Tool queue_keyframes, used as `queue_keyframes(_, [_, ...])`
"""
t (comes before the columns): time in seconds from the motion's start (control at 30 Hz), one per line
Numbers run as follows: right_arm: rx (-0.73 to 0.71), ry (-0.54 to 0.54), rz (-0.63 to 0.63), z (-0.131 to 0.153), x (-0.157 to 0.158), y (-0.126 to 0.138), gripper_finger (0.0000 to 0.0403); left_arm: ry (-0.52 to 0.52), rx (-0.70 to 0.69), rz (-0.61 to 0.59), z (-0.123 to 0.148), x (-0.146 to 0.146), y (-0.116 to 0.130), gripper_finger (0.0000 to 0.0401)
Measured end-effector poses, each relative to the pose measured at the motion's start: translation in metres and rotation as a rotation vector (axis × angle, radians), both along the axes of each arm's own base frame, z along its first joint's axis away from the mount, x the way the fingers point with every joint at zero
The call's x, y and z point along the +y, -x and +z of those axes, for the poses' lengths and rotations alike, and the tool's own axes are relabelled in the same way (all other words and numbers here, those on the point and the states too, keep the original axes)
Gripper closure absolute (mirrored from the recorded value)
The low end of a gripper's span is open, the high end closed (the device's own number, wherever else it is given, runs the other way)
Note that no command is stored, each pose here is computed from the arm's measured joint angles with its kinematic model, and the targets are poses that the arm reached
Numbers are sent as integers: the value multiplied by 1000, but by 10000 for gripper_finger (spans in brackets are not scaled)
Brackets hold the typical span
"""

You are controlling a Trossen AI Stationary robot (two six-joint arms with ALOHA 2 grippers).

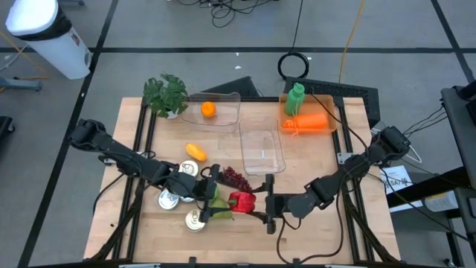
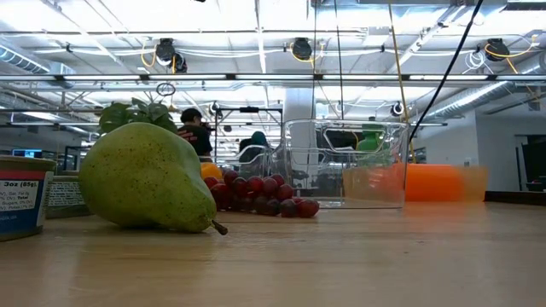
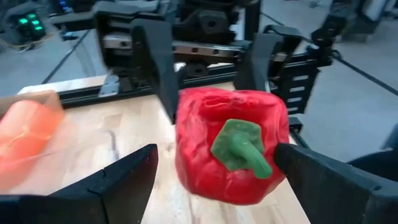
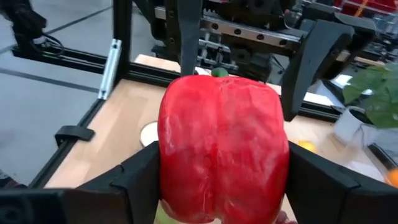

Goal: Pick & Place Food Item
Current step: Put the red bell pepper into the top transparent bin

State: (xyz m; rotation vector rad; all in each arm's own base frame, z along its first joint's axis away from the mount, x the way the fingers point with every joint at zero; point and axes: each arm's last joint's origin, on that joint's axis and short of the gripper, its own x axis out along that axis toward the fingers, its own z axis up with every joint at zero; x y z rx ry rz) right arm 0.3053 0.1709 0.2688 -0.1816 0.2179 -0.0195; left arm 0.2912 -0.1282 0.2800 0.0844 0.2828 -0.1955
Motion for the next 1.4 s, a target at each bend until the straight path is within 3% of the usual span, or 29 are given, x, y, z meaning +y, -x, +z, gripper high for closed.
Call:
queue_keyframes(0.27, [-7, 10, 0, 1, -8, -5, 135, 85, 19, -43, 0, 2, -1, 50])
queue_keyframes(0.47, [-12, 33, -8, 2, -12, -7, 139, 91, 23, -77, 0, 0, -1, 50])
queue_keyframes(0.73, [-33, 49, -18, 4, -14, -9, 138, -2, 8, -80, 0, 0, 0, 49])
queue_keyframes(1.17, [-77, 40, -13, 8, -18, -12, 139, 62, 0, -48, 2, 6, -3, 49])
queue_keyframes(1.4, [-103, 26, 9, 6, -18, -11, 137, 110, 38, -217, 3, 6, 0, 50])
